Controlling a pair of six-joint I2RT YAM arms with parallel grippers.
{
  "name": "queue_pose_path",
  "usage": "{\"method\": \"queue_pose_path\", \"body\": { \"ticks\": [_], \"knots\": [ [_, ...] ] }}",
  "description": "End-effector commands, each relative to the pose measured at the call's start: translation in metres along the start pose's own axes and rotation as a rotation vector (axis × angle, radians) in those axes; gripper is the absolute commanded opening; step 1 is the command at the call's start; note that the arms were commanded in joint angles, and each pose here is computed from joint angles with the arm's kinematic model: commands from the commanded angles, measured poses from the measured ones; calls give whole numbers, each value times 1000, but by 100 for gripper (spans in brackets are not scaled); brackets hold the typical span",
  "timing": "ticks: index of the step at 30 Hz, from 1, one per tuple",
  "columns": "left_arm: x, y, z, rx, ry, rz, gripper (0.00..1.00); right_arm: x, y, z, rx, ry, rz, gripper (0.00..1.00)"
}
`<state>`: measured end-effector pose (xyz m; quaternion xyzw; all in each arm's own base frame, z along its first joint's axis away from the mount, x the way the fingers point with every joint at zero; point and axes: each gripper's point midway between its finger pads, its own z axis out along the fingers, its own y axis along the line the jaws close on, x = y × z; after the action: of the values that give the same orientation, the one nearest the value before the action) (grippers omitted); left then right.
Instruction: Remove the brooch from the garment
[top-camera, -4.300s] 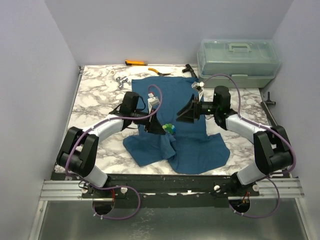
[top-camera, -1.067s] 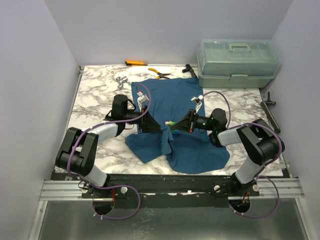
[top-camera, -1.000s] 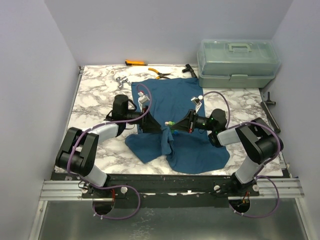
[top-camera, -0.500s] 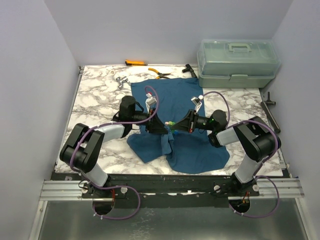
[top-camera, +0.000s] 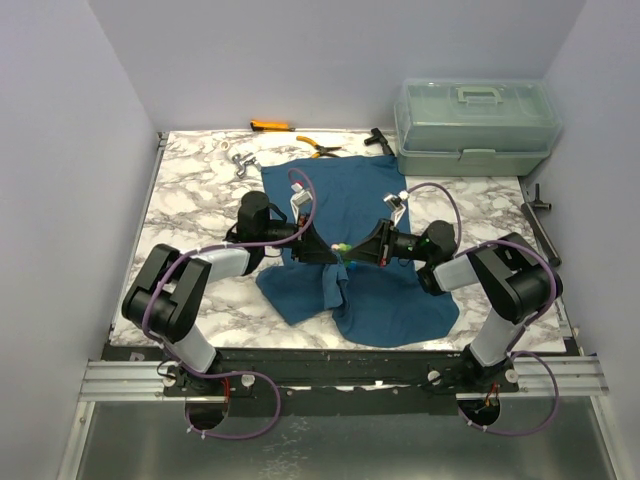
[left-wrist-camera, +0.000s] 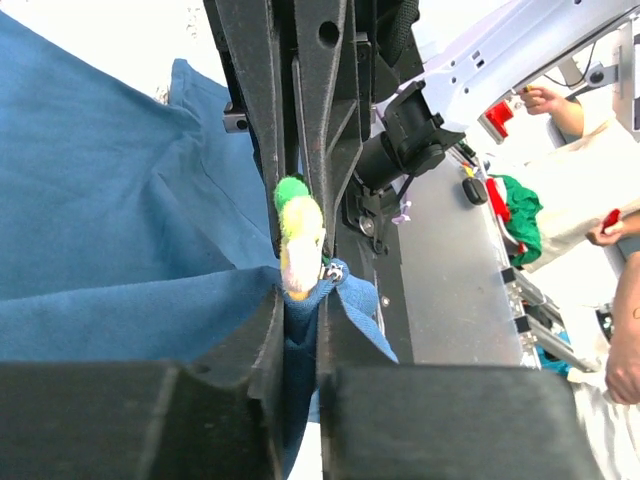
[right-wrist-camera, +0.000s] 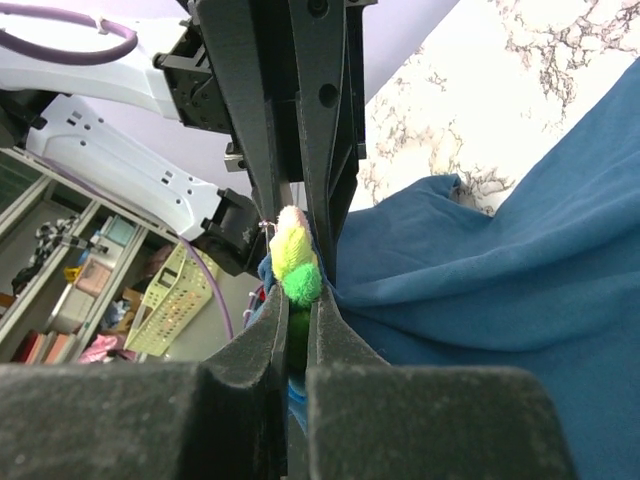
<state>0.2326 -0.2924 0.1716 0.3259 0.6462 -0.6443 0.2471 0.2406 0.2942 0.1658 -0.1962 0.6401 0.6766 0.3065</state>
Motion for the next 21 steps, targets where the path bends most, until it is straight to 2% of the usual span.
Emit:
{"method": "queue_pose_path", "body": {
  "ticks": [1, 4, 7, 9, 15, 21],
  "knots": [
    [-10, -8, 3, 48, -1, 82, 1, 10, 8, -3, -44, 59, -55, 12],
    [-1, -9, 3, 69, 21, 75, 0, 13, 9, -4, -54, 112, -107, 31],
    [6, -11, 4, 86, 37, 71, 0, 15, -1, -5, -14, 180, -198, 40],
    [10, -13, 6, 98, 49, 62, 0, 15, -6, -6, 12, 214, -258, 43],
    [15, -10, 11, 115, 72, 21, 0, 16, -3, -7, -6, 269, -260, 51],
    [16, -7, 13, 116, 78, -3, 0, 21, -9, -11, 18, 358, -278, 48]
  ]
}}
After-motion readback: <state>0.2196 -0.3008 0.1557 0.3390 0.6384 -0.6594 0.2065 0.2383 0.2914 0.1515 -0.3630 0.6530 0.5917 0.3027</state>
